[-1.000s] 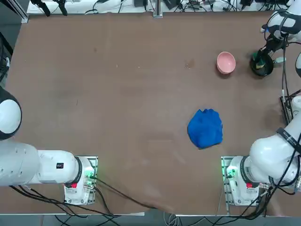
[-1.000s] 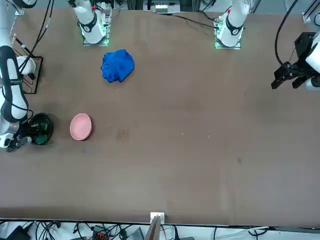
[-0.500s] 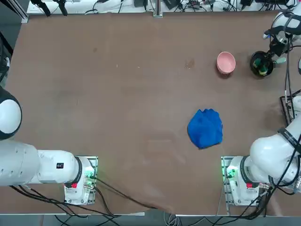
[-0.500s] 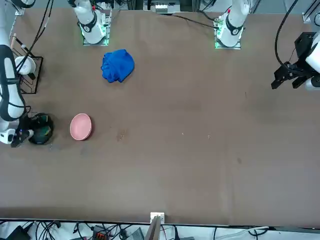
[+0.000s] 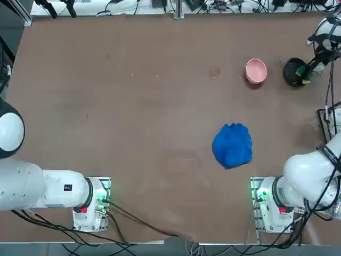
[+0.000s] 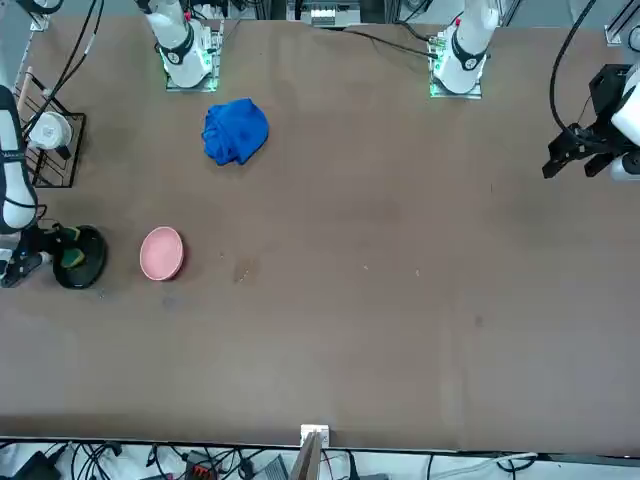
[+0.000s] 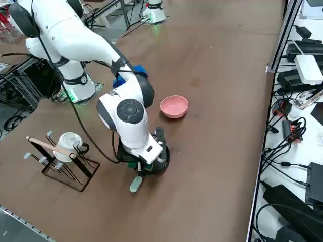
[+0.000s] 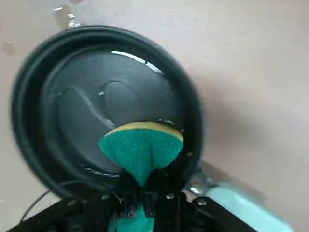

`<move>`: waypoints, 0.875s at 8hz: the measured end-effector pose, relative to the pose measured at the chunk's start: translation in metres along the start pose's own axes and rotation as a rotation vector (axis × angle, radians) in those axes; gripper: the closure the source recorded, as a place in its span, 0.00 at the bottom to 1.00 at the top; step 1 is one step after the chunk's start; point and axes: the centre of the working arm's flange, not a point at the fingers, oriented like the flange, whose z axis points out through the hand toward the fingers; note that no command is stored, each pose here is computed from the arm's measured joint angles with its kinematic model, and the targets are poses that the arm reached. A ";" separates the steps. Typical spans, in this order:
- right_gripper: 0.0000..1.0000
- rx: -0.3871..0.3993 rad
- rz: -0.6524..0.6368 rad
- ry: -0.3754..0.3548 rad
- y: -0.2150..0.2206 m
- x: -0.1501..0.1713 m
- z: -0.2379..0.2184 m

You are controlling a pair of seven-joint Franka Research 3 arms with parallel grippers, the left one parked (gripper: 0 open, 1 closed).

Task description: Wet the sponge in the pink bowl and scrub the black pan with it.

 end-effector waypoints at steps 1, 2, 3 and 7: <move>0.92 -0.012 0.006 0.012 0.000 0.003 0.002; 0.92 -0.035 0.023 0.031 0.001 0.009 0.001; 0.92 -0.053 0.048 0.050 -0.002 0.019 -0.001; 0.92 0.005 0.095 0.002 -0.059 0.085 -0.009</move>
